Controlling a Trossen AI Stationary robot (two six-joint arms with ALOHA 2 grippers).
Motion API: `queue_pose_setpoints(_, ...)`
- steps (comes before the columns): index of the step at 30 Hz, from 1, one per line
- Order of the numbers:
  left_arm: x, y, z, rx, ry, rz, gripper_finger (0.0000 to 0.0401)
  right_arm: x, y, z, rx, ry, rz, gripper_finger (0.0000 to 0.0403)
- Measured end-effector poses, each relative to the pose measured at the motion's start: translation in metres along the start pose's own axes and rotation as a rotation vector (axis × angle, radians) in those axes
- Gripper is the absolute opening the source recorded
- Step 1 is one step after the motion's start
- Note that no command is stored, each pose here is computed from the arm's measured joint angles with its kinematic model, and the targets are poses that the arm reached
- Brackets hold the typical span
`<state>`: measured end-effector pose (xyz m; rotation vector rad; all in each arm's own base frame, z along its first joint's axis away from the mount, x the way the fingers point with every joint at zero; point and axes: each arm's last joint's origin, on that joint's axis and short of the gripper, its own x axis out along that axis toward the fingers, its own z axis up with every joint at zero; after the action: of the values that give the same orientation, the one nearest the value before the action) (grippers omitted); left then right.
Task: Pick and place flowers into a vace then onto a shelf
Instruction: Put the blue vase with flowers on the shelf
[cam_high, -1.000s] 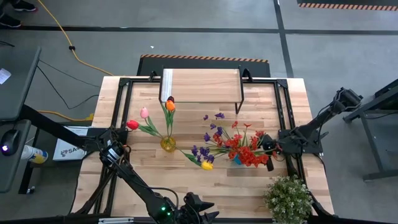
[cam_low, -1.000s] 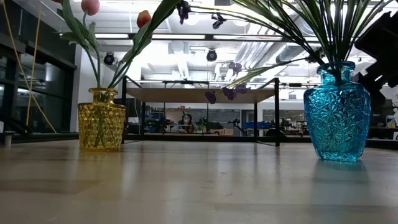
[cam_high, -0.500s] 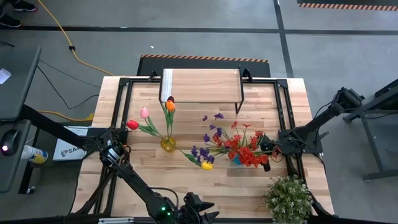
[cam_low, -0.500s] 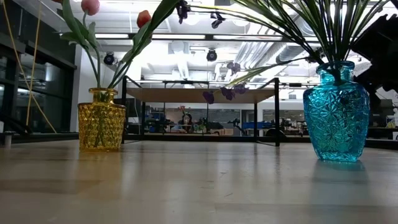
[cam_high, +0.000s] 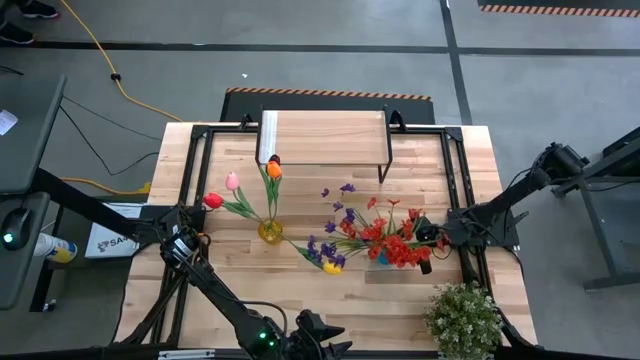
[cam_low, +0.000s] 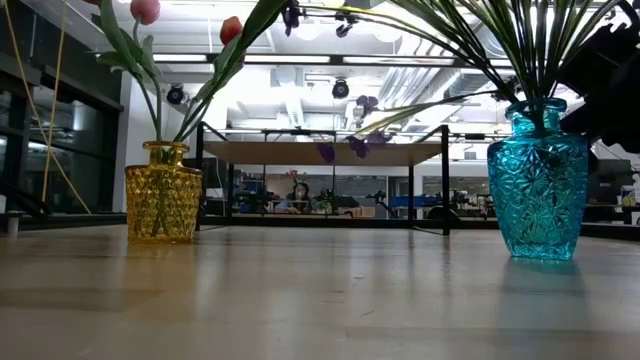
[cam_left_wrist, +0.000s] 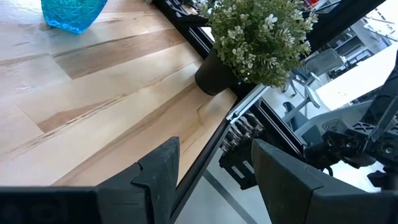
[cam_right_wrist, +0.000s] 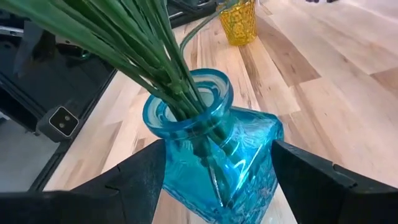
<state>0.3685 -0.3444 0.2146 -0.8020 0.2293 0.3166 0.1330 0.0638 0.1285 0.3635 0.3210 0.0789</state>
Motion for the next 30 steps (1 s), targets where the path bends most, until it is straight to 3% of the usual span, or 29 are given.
queue_pose_setpoints(30,0.01,0.003,0.006,-0.009,0.034,0.0,0.0232,0.001,0.0,0.003,-0.04,-0.017,0.018,0.028)
